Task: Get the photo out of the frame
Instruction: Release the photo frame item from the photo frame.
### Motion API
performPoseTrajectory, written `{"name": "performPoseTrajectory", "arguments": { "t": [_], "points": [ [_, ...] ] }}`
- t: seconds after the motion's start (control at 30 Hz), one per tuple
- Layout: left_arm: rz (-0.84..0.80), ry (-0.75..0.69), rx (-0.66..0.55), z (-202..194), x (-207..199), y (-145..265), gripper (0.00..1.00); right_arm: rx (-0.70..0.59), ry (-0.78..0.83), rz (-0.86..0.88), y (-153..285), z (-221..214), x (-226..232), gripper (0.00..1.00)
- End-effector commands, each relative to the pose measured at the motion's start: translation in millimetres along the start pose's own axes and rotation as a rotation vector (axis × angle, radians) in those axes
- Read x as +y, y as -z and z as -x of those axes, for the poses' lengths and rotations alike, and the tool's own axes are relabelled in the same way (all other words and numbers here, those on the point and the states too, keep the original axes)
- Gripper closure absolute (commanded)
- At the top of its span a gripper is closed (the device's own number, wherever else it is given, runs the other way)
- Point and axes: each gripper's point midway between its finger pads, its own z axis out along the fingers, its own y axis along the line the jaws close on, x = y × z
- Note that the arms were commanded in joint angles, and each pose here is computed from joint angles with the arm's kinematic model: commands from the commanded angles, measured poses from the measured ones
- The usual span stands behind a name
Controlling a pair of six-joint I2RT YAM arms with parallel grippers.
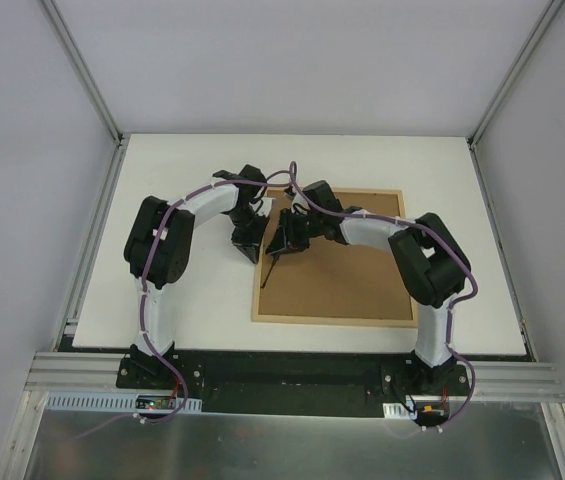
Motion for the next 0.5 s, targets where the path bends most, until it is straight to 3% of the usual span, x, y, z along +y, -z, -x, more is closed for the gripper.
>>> {"name": "performPoseTrajectory", "arguments": {
  "t": [0.0,0.27,0.47],
  "points": [
    [0.027,-0.022,-0.072,14,-3,-5,1.0,0.121,-0.073,0.005,-4,-35,28,1.0],
    [0.039,-0.024,-0.082,14,-1,-3,1.0,0.115,-0.314,0.102,-8,-24,25,1.0],
    [0.026,-0.023,-0.09,15,-4,-2,1.0,0.099,-0.383,0.285,-2,-5,62,1.0]
  ]
}}
